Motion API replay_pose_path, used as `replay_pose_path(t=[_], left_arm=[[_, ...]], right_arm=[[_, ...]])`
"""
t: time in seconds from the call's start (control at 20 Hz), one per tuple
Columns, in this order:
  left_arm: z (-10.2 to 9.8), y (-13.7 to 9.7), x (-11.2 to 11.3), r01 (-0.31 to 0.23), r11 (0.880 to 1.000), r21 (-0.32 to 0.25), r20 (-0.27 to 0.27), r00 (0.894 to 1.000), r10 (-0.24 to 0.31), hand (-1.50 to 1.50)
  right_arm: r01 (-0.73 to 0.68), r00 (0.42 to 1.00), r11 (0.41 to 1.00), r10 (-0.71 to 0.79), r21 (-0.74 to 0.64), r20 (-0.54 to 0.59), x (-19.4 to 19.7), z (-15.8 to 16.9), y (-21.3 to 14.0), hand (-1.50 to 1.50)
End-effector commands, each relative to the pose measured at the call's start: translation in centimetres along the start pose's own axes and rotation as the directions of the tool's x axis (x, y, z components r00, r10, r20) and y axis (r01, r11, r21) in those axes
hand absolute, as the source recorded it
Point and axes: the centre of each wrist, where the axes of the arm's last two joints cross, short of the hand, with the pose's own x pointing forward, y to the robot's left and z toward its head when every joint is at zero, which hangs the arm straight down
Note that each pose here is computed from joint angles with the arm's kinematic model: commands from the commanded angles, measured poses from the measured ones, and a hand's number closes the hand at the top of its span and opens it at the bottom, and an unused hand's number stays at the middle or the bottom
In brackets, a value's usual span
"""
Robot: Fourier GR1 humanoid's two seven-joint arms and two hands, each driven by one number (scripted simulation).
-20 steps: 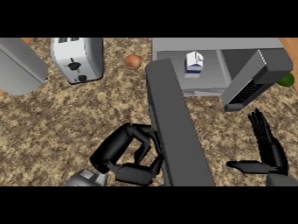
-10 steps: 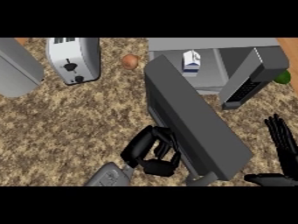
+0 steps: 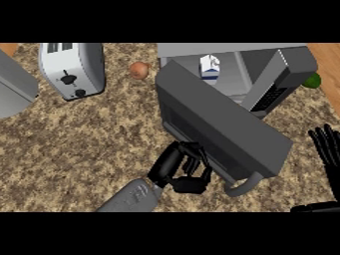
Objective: Pick up the milk, place it into the microwave and close the microwave
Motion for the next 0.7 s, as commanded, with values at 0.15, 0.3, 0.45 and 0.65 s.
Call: replay_pose_path(t=[0.15,0.3,0.45,0.65], left_arm=[[-1.7,-0.9,0.8,-0.016,1.0,0.004,-0.017,1.0,0.016,1.5],[-1.7,-1.4,1.2,-0.064,0.997,0.046,0.02,0.998,0.063,1.5],[-3.8,-0.6,3.1,-0.103,0.991,0.081,0.05,0.994,0.099,1.5],[-4.2,-0.2,3.2,-0.102,0.972,0.214,0.073,0.993,0.088,1.5]], right_arm=[[0.076,0.995,0.99,-0.083,0.123,0.059,2.3,-1.7,1.2,-1.5],[0.081,0.994,0.983,-0.092,0.162,0.061,3.1,-2.1,1.6,-1.5],[0.082,0.992,0.98,-0.099,0.183,0.084,4.2,-3.9,1.4,-1.5],[0.04,0.996,0.971,-0.058,0.236,0.073,5.8,-4.2,0.3,-1.5]])
